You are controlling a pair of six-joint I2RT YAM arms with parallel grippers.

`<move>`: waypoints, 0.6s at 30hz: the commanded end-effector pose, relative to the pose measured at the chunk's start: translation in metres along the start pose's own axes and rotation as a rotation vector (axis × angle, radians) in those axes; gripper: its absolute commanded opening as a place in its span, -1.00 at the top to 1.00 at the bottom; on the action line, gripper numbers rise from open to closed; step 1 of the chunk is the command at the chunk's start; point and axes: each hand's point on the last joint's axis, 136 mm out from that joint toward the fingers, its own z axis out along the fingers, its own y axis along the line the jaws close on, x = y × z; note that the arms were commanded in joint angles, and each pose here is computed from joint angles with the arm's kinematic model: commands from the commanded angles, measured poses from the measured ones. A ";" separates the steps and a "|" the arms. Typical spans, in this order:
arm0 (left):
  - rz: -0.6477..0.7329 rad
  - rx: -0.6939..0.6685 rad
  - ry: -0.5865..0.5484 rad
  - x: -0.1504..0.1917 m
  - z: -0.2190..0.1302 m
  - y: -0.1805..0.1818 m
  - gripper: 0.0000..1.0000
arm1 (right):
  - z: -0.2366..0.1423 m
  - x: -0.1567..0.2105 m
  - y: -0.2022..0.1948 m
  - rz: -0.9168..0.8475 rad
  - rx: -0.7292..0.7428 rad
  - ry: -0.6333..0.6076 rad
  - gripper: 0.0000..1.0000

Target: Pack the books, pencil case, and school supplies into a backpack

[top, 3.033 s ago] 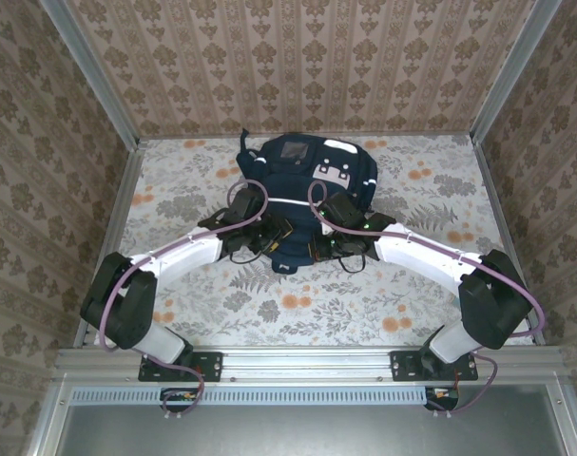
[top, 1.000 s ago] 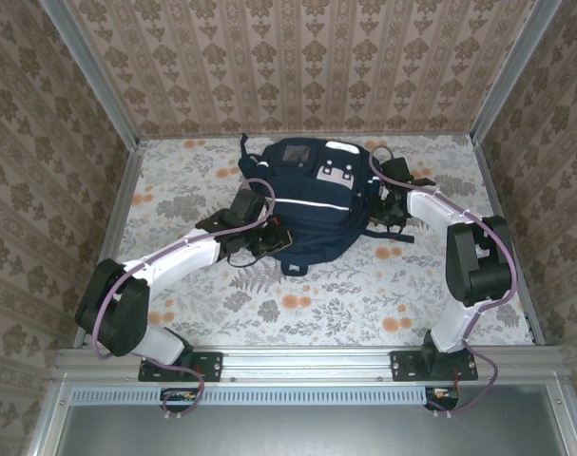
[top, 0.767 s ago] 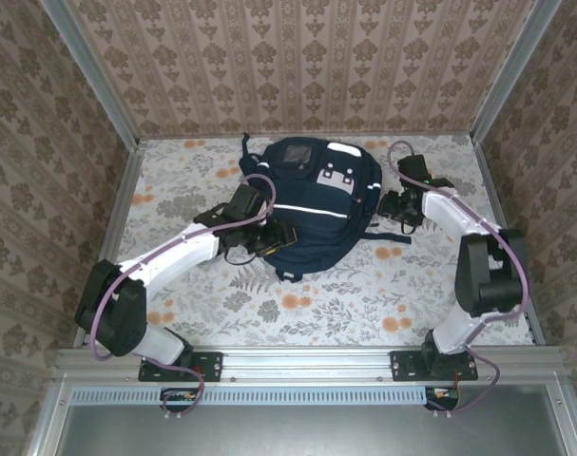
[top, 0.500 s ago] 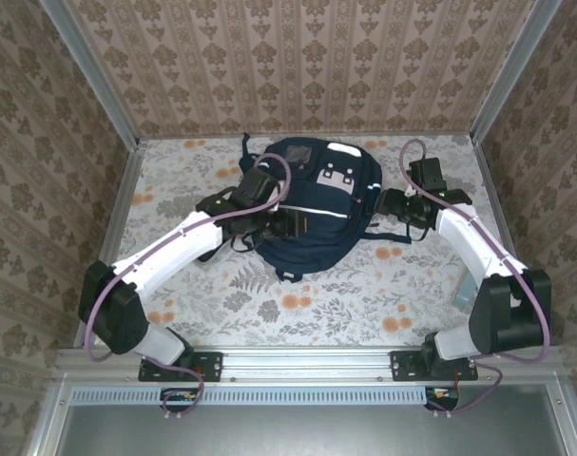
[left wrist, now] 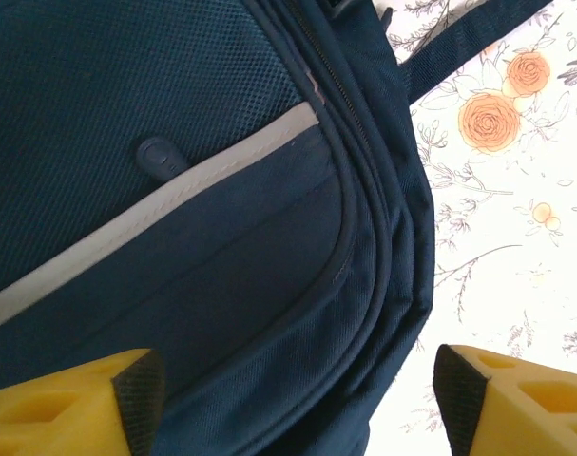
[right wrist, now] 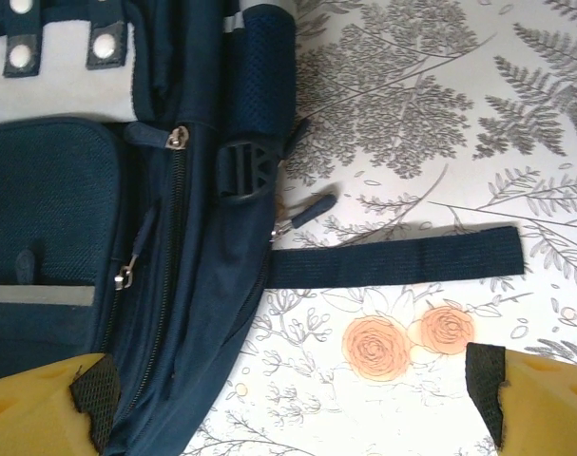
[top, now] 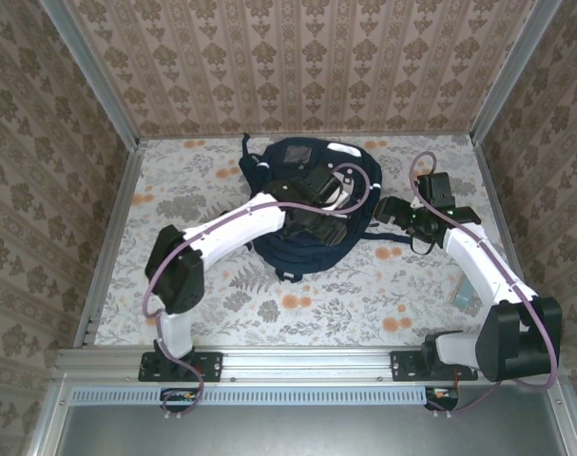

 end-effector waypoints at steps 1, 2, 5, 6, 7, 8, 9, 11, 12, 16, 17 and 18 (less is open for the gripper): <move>0.097 -0.018 0.063 0.001 0.010 -0.002 -0.43 | -0.004 -0.003 -0.006 0.048 -0.001 -0.026 -0.94; 0.103 -0.017 0.070 0.000 0.013 -0.002 -0.40 | -0.004 -0.003 -0.006 0.053 -0.005 -0.025 -0.93; 0.122 -0.018 0.084 -0.004 0.023 -0.003 -0.36 | -0.003 -0.003 -0.006 0.063 -0.015 -0.020 -0.92; 0.129 -0.021 0.087 -0.005 0.026 -0.003 -0.36 | -0.003 -0.003 -0.005 0.064 -0.020 -0.019 -0.91; 0.138 -0.021 0.088 -0.006 0.029 -0.004 -0.37 | -0.002 -0.002 -0.004 0.065 -0.024 -0.015 -0.91; 0.142 -0.019 0.093 -0.006 0.031 -0.004 -0.37 | -0.001 -0.002 -0.004 0.069 -0.027 -0.014 -0.91; 0.146 -0.017 0.099 -0.006 0.033 -0.005 -0.38 | 0.000 -0.001 -0.004 0.072 -0.030 -0.009 -0.91; 0.156 -0.041 0.099 -0.008 0.037 -0.001 -0.39 | 0.002 -0.001 -0.004 0.076 -0.035 -0.002 -0.90; 0.161 -0.067 0.102 -0.008 0.040 0.003 -0.40 | 0.003 0.000 -0.004 0.078 -0.037 0.000 -0.90; 0.189 -0.151 0.113 -0.009 0.048 0.017 -0.41 | 0.007 0.001 -0.001 0.090 -0.052 0.012 -0.89; 0.200 -0.164 0.115 -0.009 0.049 0.019 -0.41 | 0.008 0.001 0.000 0.092 -0.057 0.013 -0.88; 0.214 -0.179 0.116 -0.010 0.050 0.022 -0.40 | 0.009 0.001 0.000 0.095 -0.062 0.015 -0.87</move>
